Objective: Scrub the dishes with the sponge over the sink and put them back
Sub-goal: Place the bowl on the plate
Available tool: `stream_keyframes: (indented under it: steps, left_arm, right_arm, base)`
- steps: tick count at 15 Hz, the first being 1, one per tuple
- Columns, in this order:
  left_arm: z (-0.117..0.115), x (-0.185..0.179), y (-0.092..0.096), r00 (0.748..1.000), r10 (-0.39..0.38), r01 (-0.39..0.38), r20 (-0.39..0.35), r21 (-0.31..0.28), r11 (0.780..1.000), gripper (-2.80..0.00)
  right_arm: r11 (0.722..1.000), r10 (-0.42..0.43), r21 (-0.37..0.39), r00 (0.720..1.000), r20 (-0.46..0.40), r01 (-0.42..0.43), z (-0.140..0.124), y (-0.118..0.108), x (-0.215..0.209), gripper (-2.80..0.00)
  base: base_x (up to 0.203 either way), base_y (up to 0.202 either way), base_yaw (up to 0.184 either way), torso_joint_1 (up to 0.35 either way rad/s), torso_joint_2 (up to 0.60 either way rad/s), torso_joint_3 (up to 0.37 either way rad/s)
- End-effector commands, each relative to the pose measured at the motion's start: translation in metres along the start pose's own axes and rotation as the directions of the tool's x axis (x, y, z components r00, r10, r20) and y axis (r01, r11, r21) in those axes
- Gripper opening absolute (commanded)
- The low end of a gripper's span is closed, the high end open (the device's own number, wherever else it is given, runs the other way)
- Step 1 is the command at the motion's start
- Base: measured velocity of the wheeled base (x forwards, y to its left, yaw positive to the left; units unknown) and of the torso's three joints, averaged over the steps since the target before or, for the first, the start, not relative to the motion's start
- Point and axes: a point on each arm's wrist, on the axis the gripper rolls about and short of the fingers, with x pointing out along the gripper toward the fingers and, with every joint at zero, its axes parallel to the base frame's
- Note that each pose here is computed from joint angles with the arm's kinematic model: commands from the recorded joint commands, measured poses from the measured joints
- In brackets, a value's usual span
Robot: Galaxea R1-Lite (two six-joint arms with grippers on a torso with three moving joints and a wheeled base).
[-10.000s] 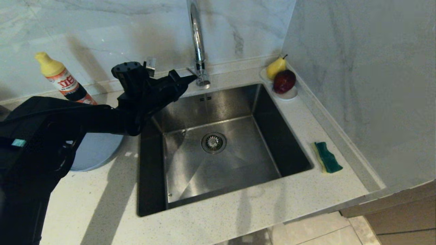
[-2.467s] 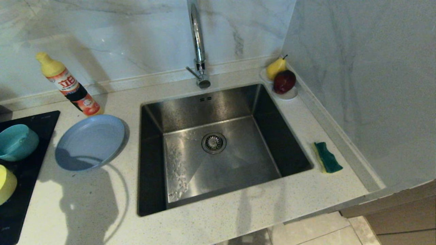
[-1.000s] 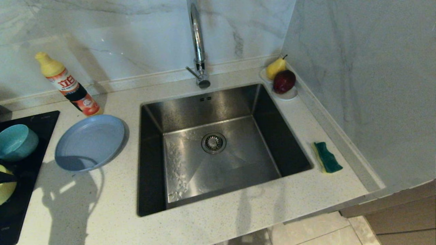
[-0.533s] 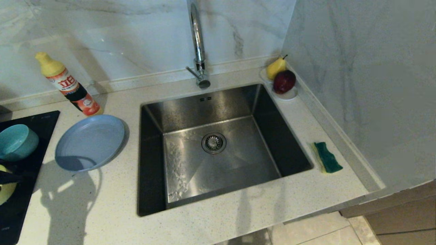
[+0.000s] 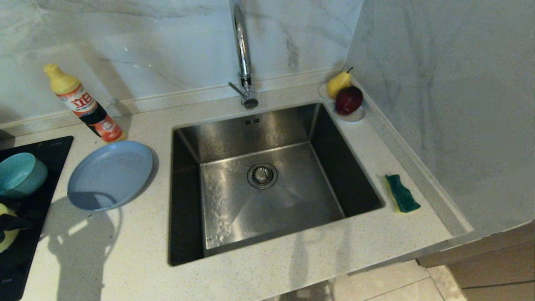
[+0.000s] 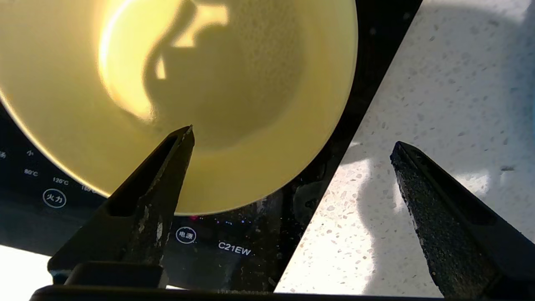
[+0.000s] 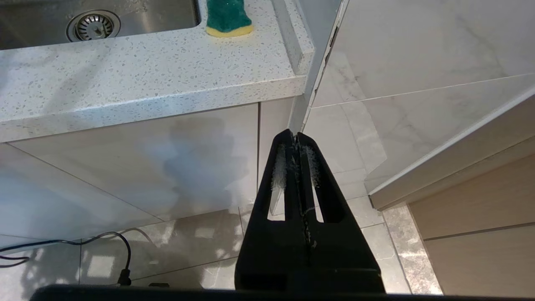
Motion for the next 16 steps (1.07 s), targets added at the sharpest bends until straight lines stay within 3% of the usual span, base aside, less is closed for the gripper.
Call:
stream_keyframes:
  steps: [1,2,3,10,16]
  left_arm:
    - [-0.002,0.003,0.001,1.000,-0.004,0.004,-0.011,-0.004,1.000,0.00]
    - [-0.002,0.003,0.001,1.000,-0.002,0.002,-0.011,-0.004,1.000,-1.79]
    - [-0.002,0.003,0.001,1.000,-0.003,0.003,-0.011,-0.005,1.000,-2.80]
    - [-0.006,-0.003,0.002,1.000,0.004,-0.004,-0.017,-0.018,1.000,-2.80]
    - [-0.003,-0.043,-0.015,0.998,0.012,-0.013,0.063,0.012,1.000,-2.80]
  right_arm:
    - [1.000,0.001,-0.001,1.000,0.001,-0.001,0.000,0.000,0.000,-2.80]
    - [1.000,0.001,-0.001,1.000,0.001,-0.001,0.000,0.000,0.000,-2.80]
    - [1.000,0.000,-0.001,1.000,0.001,0.000,0.000,0.000,0.000,-2.80]
    - [1.000,0.000,-0.001,1.000,-0.001,0.000,0.000,0.000,0.000,-2.80]
    - [1.000,0.000,-0.001,1.000,-0.001,0.000,0.000,0.000,0.000,-2.80]
  base:
    - [0.000,0.000,0.000,0.000,0.00,0.000]
    - [0.000,0.000,0.000,0.000,0.00,0.000]
    - [0.000,0.000,0.000,0.000,0.00,0.000]
    - [0.000,0.000,0.000,0.000,0.00,0.000]
    - [0.000,0.000,0.000,0.000,0.00,0.000]
